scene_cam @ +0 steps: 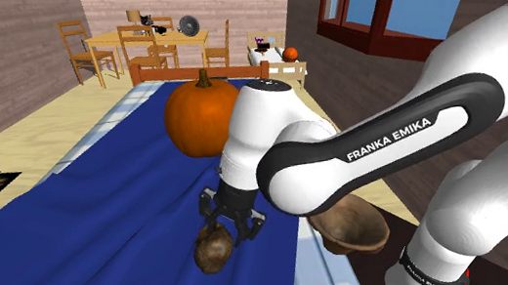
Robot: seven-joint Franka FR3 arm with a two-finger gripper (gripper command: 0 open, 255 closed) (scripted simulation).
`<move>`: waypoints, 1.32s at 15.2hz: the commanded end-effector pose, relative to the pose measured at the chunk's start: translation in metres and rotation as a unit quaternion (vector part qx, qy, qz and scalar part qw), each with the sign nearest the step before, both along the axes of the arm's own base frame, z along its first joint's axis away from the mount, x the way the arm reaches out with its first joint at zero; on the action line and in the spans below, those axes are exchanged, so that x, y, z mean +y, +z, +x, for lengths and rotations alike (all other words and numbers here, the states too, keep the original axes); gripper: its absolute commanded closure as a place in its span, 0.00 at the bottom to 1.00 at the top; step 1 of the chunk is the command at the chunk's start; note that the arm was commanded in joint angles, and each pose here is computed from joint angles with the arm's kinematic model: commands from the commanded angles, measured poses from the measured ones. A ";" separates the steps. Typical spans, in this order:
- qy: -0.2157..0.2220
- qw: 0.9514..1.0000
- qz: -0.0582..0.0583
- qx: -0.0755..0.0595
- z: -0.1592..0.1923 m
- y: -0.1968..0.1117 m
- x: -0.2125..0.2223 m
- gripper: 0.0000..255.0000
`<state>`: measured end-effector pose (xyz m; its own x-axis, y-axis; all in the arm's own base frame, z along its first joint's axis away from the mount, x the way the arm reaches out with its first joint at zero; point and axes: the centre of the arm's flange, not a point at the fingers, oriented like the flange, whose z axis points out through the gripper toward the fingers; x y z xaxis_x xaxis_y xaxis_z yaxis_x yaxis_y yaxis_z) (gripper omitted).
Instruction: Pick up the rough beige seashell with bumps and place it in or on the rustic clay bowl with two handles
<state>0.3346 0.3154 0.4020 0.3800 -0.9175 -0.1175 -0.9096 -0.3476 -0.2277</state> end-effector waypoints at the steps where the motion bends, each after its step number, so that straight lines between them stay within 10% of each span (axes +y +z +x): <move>1: 0.000 1.000 0.000 0.000 0.001 0.011 0.000 1.00; 20: 0.000 1.000 0.000 0.000 0.001 0.111 0.000 1.00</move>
<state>0.3358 0.3141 0.5075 0.3801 -0.9174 -0.1177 -0.9096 -0.3477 -0.2275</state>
